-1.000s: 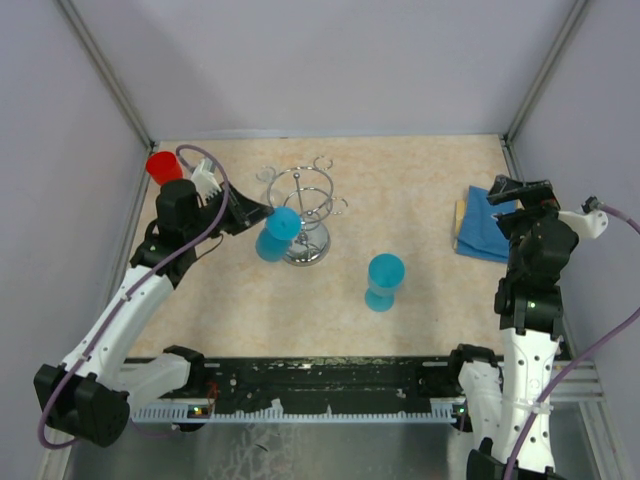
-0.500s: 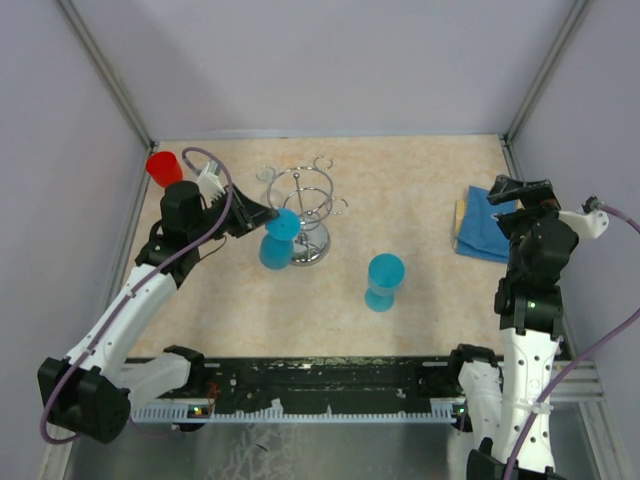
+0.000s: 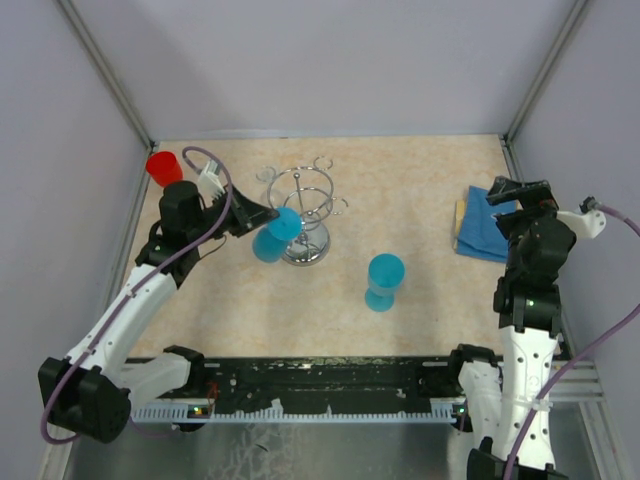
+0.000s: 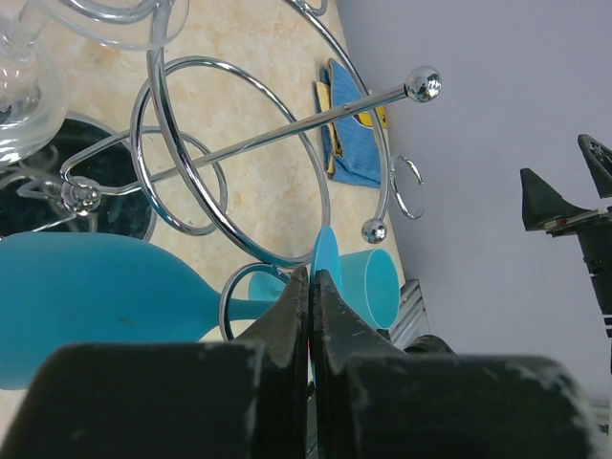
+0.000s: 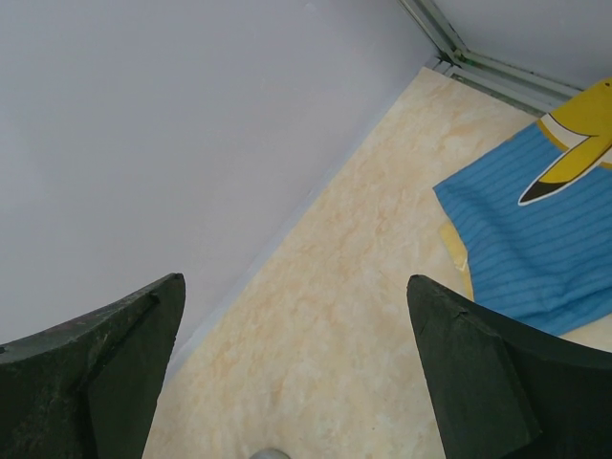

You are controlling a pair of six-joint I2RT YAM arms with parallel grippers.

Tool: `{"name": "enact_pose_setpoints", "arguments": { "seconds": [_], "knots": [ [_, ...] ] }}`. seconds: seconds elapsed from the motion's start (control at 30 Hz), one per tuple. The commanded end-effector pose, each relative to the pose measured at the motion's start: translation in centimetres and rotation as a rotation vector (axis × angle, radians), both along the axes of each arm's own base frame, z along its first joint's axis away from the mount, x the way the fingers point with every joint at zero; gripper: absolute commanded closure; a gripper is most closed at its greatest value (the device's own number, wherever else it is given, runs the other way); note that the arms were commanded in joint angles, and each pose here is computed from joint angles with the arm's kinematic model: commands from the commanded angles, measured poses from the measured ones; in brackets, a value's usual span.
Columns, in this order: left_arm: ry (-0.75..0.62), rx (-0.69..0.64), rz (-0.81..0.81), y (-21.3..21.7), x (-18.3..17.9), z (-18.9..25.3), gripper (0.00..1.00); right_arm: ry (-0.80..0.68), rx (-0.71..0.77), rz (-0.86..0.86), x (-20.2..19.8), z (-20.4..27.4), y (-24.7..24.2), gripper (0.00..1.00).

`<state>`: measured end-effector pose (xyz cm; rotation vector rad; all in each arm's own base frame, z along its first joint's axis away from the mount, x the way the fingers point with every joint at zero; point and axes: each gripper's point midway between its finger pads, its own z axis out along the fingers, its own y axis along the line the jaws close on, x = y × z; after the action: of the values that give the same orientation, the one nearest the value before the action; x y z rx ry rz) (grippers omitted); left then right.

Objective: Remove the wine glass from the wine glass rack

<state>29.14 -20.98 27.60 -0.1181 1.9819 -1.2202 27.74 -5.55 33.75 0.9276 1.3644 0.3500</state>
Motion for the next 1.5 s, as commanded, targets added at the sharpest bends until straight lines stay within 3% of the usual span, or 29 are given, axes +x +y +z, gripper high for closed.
{"name": "enact_pose_setpoints", "arguments": {
  "seconds": [0.0, 0.83, 1.0, 1.2, 1.47],
  "knots": [
    [-0.053, 0.008, 0.009, 0.4, 0.1, 1.4, 1.0, -0.057, -0.028, -0.002, -0.1, 1.7, 0.0, 0.01],
    [-0.116, 0.167, 0.127, 4.3, -3.0, 3.2, 1.0, -0.072, -0.006, 0.056, 0.1, 1.7, 1.1, 0.01],
    [-0.135, 0.22, 0.133, 5.2, -4.1, 3.2, 1.0, -0.102, -0.047, 0.188, 0.3, 3.0, 3.3, 0.02],
    [-0.12, 0.319, 0.105, 6.3, -6.3, 1.8, 1.0, -0.05, -0.137, 0.254, 0.0, 4.1, 4.2, 0.02],
    [-0.097, 0.443, 0.153, 8.7, -8.3, -0.7, 1.0, -0.064, -0.127, 0.278, 0.0, 4.3, 4.7, 0.02]
  ]
}}
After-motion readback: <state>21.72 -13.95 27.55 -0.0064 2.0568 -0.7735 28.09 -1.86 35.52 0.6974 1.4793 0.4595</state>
